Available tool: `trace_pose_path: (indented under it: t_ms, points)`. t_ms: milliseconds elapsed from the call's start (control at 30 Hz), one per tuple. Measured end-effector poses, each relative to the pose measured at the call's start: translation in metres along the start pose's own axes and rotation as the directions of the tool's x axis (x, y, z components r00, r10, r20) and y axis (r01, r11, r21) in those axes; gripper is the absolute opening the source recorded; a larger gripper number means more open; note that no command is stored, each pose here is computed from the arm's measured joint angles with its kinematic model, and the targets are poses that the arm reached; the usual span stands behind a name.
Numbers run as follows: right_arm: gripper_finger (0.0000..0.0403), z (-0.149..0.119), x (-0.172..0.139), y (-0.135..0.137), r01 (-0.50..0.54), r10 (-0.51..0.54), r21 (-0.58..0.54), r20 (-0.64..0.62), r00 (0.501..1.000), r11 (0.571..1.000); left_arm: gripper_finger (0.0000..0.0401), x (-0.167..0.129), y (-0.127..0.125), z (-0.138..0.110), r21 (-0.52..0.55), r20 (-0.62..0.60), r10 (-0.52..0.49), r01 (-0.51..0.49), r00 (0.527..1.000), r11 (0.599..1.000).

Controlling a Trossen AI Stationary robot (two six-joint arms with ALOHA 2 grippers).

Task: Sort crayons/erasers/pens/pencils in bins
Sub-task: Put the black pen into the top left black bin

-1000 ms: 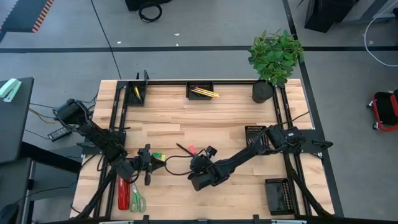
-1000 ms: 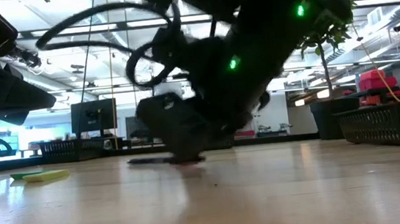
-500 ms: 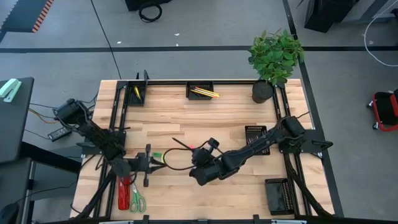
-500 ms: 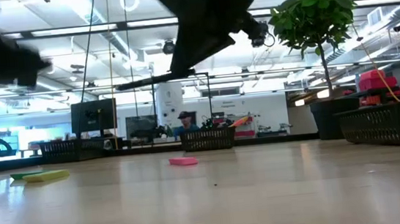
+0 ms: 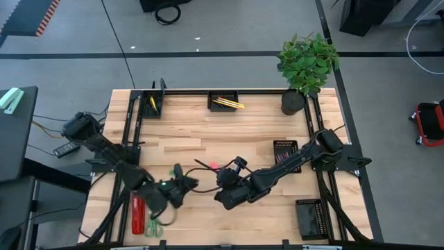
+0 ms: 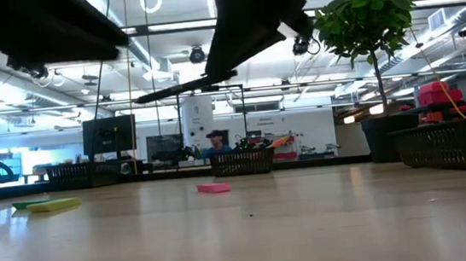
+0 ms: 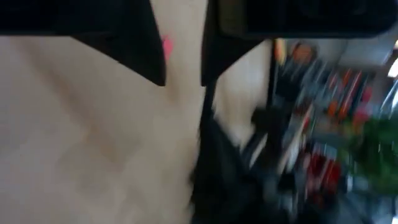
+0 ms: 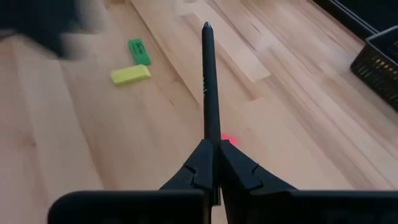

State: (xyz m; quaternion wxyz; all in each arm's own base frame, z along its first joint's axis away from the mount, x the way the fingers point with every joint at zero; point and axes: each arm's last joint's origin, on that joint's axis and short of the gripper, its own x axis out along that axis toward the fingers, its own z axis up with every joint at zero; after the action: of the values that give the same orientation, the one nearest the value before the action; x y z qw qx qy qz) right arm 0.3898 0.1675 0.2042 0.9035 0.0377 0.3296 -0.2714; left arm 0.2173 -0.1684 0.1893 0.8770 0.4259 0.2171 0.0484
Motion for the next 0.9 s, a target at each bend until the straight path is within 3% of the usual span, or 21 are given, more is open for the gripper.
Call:
trace_pose_path:
  t_ms: [100,200,400,500,700,900]
  points:
    - [0.0018,-0.003,-0.007,0.002,-0.007,0.007,-0.012,-0.004,1.000,1.000,0.0155,0.006,0.005,0.007,0.028,-0.107,0.049,-0.047,0.993,0.999]
    - [0.0018,-0.006,-0.014,0.007,-0.013,0.013,-0.017,0.007,1.000,1.000,0.0193,0.008,0.004,0.011,0.039,-0.129,0.084,-0.080,0.988,0.996]
    - [0.0018,-0.003,-0.018,0.012,-0.046,0.045,0.015,0.054,0.998,0.999,0.0229,0.025,-0.004,0.010,0.060,-0.174,0.099,-0.090,0.980,0.994]
    - [0.0019,-0.002,-0.018,0.013,-0.055,0.054,0.021,0.064,0.997,0.998,0.0229,0.037,-0.009,0.005,0.092,-0.213,0.122,-0.105,0.969,0.990]
    - [0.0019,-0.002,-0.019,0.014,-0.063,0.062,0.023,0.060,0.996,0.998,0.0202,0.050,-0.016,-0.001,0.103,-0.270,0.296,-0.278,0.916,0.955]
    - [0.0019,-0.002,-0.019,0.014,-0.065,0.063,0.022,0.057,0.996,0.998,0.0168,0.052,-0.017,0.001,0.056,-0.264,0.303,-0.299,0.916,0.953]
